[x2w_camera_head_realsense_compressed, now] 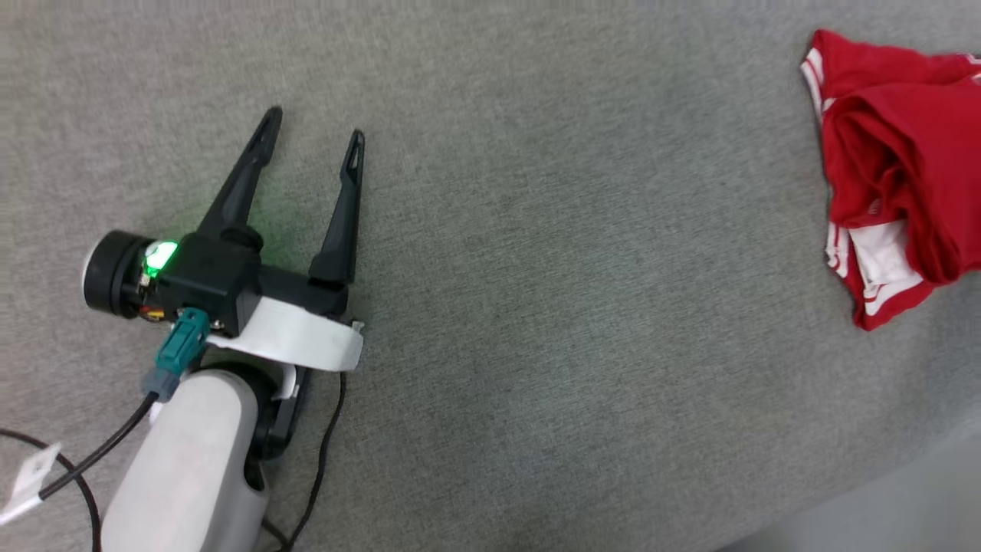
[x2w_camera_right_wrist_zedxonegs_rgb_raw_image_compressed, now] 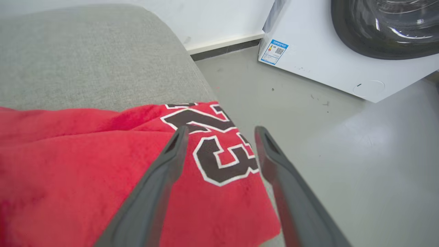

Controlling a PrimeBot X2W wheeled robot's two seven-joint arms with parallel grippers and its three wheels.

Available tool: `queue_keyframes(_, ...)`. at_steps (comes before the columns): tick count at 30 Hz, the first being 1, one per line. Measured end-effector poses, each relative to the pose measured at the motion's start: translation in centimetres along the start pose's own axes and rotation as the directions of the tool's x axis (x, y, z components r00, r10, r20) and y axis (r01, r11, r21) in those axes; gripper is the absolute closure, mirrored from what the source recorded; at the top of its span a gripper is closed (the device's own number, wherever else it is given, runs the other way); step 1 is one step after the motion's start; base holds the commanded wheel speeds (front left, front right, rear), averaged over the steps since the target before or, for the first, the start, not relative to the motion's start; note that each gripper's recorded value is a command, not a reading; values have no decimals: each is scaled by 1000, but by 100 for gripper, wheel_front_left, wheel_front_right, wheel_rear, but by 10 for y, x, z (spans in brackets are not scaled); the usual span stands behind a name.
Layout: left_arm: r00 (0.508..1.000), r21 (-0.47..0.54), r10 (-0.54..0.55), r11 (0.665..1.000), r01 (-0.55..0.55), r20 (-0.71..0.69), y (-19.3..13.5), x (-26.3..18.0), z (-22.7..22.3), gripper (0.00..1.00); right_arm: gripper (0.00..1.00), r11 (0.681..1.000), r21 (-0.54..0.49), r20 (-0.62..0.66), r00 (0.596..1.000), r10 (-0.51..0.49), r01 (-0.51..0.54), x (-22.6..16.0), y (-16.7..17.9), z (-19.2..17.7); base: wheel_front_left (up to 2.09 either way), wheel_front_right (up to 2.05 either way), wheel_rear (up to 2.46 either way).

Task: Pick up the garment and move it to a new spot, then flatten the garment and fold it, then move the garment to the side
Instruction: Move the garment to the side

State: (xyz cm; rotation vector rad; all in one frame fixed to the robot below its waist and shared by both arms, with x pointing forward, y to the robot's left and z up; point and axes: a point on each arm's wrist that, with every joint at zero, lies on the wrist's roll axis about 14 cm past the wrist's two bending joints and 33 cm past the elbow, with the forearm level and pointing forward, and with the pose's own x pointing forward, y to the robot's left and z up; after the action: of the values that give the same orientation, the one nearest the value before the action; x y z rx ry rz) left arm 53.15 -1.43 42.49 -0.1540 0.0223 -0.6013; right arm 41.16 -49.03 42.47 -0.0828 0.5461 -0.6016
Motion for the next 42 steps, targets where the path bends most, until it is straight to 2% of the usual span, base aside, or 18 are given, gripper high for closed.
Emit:
queue_keyframes(3, 1000, -9, 24, 1000, -23, 17, -1, -7, 11, 0, 0, 1000, 5, 89, 996, 26, -26, -11, 1, 24, 0, 0, 0)
queue_keyframes(9, 995, -13, 88, 996, -88, 39, -3, -29, 31, 0, 0, 996, -11, 215, 972, 92, -92, -53, 1, 43, 0, 0, 0)
queue_keyframes(13, 990, -23, 131, 991, -130, 54, -7, -47, 46, 0, 0, 986, -18, 266, 950, 162, -163, -86, 20, 36, 0, 0, 0)
queue_keyframes(17, 983, -26, 167, 986, -166, 70, -8, -65, 59, 0, 0, 969, -9, 355, 905, 234, -247, -118, 50, 35, 0, 0, 0)
queue_keyframes(22, 965, -13, 250, 968, -250, 83, 10, -88, 69, 0, 0, 927, -6, 445, 829, 339, -376, -146, 106, 42, 0, 0, 0)
queue_keyframes(30, 912, 21, 398, 916, -401, 97, 43, -139, 81, 0, 0, 845, -15, 535, 710, 458, -534, -184, 169, 55, 0, 0, 0)
queue_keyframes(36, 872, 50, 476, 874, -483, 108, 60, -180, 91, 0, 0, 800, -37, 544, 659, 519, -599, -212, 193, 51, 0, 0, 0)
queue_keyframes(42, 858, 65, 502, 858, -510, 112, 58, -212, 95, 0, 0, 783, -34, 524, 656, 543, -621, -235, 194, 36, 0, 0, 0)
